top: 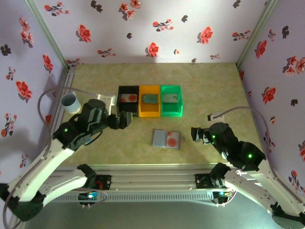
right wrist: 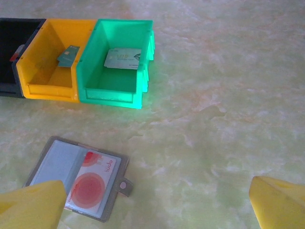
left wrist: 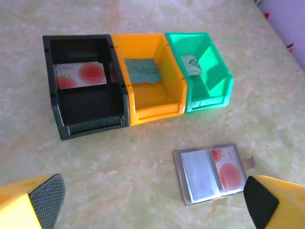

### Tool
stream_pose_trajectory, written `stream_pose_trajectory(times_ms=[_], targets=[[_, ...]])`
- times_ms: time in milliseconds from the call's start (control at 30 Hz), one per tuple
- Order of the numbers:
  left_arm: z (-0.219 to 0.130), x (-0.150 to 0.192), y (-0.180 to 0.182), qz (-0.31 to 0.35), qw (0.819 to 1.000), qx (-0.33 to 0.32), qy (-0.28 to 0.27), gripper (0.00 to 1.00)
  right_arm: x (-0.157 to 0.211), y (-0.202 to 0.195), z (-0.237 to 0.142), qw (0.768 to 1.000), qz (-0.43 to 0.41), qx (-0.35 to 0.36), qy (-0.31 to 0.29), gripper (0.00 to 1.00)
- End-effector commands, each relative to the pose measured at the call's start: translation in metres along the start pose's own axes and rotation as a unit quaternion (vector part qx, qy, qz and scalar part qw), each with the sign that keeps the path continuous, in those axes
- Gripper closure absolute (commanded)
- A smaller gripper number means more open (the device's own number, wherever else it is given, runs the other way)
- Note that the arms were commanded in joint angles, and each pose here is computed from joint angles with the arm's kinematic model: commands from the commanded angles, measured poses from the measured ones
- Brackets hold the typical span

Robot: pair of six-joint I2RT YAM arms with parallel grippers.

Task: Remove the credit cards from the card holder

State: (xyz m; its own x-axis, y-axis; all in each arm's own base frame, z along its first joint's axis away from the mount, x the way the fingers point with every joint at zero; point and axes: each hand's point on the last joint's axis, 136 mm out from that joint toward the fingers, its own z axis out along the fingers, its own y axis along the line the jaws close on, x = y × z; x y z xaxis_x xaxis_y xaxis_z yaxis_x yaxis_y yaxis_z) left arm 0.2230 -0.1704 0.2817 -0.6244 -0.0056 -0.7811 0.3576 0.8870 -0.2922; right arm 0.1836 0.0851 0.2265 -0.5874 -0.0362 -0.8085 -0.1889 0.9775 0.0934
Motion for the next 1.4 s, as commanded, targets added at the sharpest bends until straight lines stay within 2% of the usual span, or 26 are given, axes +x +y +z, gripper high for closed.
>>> stream_pose_trajectory(times_ms=[0,133,333,500,667,900,1033,1200,1367], targets=[[-0.013,-0.010,-0.004,-0.012,0.999,0.020,-0.032,0.00,0.000,0.001,0.002,1.000,-0.003,-0.004,-0.004,0.01],[-0.013,0.000,-0.010,-0.016,0.999,0.039,-0.002,0.00,0.000,0.002,0.003,1.000,-0.004,-0.005,-0.003,0.01],[0.020,0.041,-0.021,-0.084,0.991,0.063,0.080,0.00,0.002,0.012,0.006,1.000,0.002,-0.020,0.022,0.01],[0.042,0.063,-0.036,-0.138,0.982,0.092,0.092,0.00,0.007,0.018,0.012,0.998,0.000,-0.016,0.053,0.01],[0.066,0.083,-0.054,-0.183,0.970,0.114,0.112,0.00,0.024,0.048,0.029,0.991,0.073,-0.082,0.078,0.04],[0.092,0.104,-0.076,-0.198,0.963,0.118,0.143,0.00,0.055,0.060,0.059,0.980,0.140,-0.091,0.106,0.14],[0.105,0.116,-0.084,-0.202,0.960,0.116,0.157,0.00,0.068,0.065,0.069,0.975,0.156,-0.090,0.129,0.25],[0.120,0.129,-0.093,-0.204,0.957,0.111,0.174,0.00,0.082,0.066,0.082,0.971,0.174,-0.080,0.145,0.45],[0.133,0.138,-0.100,-0.213,0.953,0.105,0.187,0.03,0.095,0.070,0.094,0.965,0.189,-0.078,0.162,0.60]])
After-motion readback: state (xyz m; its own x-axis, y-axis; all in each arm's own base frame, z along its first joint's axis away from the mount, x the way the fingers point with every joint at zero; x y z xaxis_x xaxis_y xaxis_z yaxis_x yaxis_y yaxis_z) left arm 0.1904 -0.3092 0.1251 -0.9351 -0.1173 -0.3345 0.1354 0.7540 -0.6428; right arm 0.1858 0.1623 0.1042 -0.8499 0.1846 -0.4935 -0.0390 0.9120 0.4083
